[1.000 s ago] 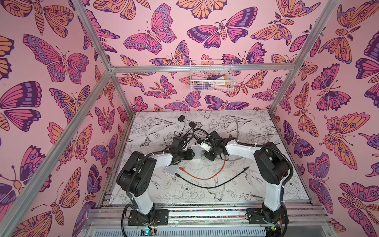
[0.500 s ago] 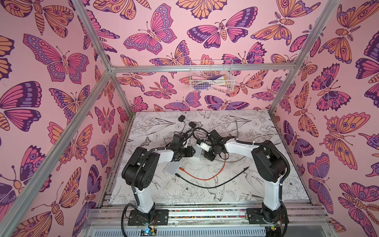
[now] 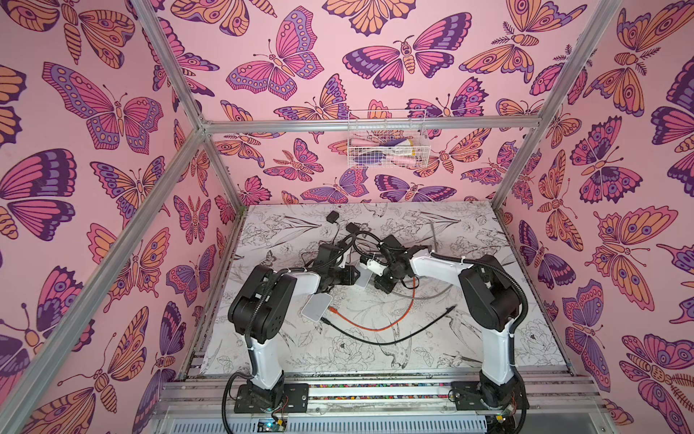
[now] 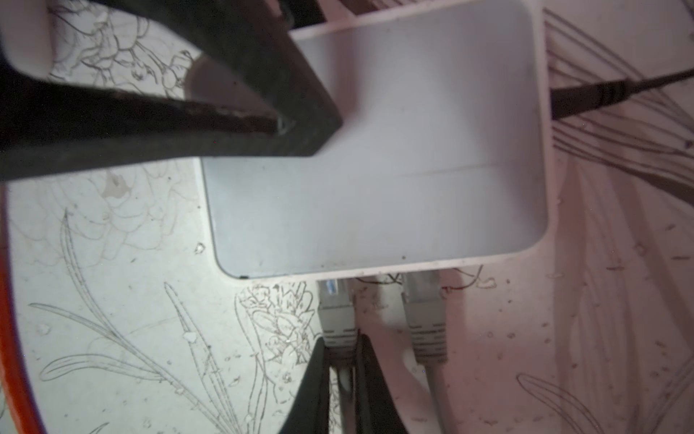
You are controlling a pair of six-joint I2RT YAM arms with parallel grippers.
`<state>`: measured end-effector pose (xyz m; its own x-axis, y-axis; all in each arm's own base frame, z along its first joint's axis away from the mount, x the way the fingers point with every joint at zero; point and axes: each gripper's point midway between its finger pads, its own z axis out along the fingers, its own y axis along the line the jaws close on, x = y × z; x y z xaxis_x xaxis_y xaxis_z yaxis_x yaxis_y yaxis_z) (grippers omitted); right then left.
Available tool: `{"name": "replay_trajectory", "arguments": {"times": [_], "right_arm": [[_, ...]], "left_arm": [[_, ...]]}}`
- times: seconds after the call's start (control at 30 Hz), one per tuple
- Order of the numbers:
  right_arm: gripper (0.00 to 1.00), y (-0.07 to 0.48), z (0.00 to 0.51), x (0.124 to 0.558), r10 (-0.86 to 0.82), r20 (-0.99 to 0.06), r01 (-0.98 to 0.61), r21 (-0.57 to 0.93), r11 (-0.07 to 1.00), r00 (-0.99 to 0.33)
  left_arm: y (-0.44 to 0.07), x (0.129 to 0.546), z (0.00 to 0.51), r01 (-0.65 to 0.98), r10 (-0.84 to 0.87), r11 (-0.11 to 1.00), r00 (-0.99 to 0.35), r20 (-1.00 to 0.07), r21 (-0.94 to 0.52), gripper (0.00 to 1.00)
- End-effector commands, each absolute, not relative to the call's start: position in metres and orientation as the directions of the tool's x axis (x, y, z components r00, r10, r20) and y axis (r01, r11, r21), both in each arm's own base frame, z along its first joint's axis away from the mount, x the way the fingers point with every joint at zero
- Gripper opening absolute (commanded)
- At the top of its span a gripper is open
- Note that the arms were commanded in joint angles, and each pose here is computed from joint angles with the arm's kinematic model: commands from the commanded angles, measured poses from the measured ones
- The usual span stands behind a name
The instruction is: Insert the plug into the switch port
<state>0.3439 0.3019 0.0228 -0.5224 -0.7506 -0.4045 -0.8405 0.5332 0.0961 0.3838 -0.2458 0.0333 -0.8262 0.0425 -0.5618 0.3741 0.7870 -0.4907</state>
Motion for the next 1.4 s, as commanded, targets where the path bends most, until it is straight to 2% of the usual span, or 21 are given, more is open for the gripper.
{"name": "replay_trajectory", "arguments": {"times": [0.0, 0.17, 0.33, 0.47, 0.67, 0.87, 1.0, 1.17, 1.37], "right_arm": [[0.02, 0.347, 0.050, 0.372, -0.702, -0.569, -0.880, 0.085, 0.467, -0.427], [0.00, 0.352, 0.052, 0.382, -0.698, -0.579, -0.880, 0.072, 0.470, -0.420], [0.00, 0.347, 0.055, 0.382, -0.694, -0.589, -0.876, 0.047, 0.481, -0.413], [0.05, 0.340, 0.061, 0.383, -0.689, -0.592, -0.863, 0.021, 0.505, -0.418], [0.07, 0.316, 0.070, 0.403, -0.673, -0.583, -0.796, -0.072, 0.601, -0.455], [0.16, 0.302, 0.072, 0.395, -0.702, -0.546, -0.794, -0.107, 0.599, -0.457], [0.23, 0.293, 0.070, 0.384, -0.704, -0.535, -0.791, -0.103, 0.603, -0.467], [0.25, 0.280, 0.070, 0.375, -0.702, -0.527, -0.774, -0.122, 0.621, -0.479], [0.33, 0.268, 0.108, 0.368, -0.647, -0.602, -0.731, -0.147, 0.666, -0.468]], "left_arm": [[-0.282, 0.320, 0.004, 0.457, 0.214, 0.680, -0.872, -0.440, -0.574, 0.40], [-0.286, 0.312, 0.001, 0.465, 0.234, 0.668, -0.872, -0.429, -0.581, 0.40], [-0.278, 0.322, 0.011, 0.460, 0.210, 0.680, -0.868, -0.450, -0.571, 0.40], [-0.267, 0.342, 0.027, 0.435, 0.153, 0.698, -0.866, -0.476, -0.568, 0.45], [-0.243, 0.374, 0.056, 0.385, 0.068, 0.760, -0.848, -0.525, -0.523, 0.52], [-0.218, 0.390, 0.082, 0.337, -0.009, 0.795, -0.825, -0.566, -0.504, 0.54], [-0.201, 0.390, 0.100, 0.315, -0.048, 0.816, -0.799, -0.599, -0.485, 0.55], [-0.186, 0.382, 0.122, 0.313, -0.068, 0.832, -0.761, -0.645, -0.457, 0.56], [-0.165, 0.363, 0.153, 0.308, -0.081, 0.866, -0.691, -0.718, -0.395, 0.57]]}}
